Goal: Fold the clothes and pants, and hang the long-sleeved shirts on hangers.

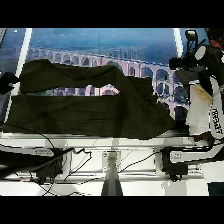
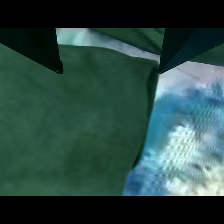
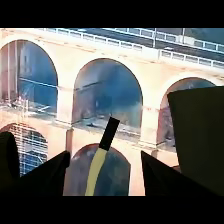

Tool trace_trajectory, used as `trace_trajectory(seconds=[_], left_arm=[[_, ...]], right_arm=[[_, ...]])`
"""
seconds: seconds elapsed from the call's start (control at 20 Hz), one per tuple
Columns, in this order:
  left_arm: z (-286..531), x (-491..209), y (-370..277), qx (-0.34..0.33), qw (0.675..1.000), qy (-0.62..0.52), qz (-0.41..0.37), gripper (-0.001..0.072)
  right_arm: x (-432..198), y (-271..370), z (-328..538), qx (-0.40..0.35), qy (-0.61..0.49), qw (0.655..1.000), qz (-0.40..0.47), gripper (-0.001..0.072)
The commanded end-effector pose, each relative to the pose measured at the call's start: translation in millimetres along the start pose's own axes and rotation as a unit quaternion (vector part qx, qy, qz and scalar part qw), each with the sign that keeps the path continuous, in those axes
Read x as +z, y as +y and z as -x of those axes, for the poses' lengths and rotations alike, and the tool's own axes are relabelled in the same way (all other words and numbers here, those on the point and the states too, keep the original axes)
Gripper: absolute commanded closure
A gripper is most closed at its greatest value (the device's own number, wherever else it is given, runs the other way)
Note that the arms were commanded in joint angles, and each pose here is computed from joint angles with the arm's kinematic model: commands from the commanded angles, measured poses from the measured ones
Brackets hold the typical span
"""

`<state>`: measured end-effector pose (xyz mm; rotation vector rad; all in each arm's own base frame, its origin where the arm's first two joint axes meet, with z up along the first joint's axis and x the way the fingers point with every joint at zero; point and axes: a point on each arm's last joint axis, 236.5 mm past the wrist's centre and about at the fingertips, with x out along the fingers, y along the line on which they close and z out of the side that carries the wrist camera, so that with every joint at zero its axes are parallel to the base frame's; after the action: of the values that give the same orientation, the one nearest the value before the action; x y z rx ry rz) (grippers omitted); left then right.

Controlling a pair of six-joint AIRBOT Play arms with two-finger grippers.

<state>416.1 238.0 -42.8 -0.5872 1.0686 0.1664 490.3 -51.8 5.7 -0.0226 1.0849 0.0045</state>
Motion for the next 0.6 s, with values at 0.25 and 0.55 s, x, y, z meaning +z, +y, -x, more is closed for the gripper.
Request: trace_trajectory(seconds=[0.25, 0.55], left_arm=[[-70.3, -33.1, 12.1, -0.045, 0.997, 0.058, -0.013, 0.0011], [-75.7, -7.4, -8.7, -0.087, 0.996, 0.006, 0.029, 0.0685]], right_arm=[[-9.6, -2.9, -5.6, 0.003, 0.02, 0.998, -0.063, 0.0201], [-10.5, -3.3, -5.9, 0.003, 0.021, 0.998, -0.063, 0.0202]])
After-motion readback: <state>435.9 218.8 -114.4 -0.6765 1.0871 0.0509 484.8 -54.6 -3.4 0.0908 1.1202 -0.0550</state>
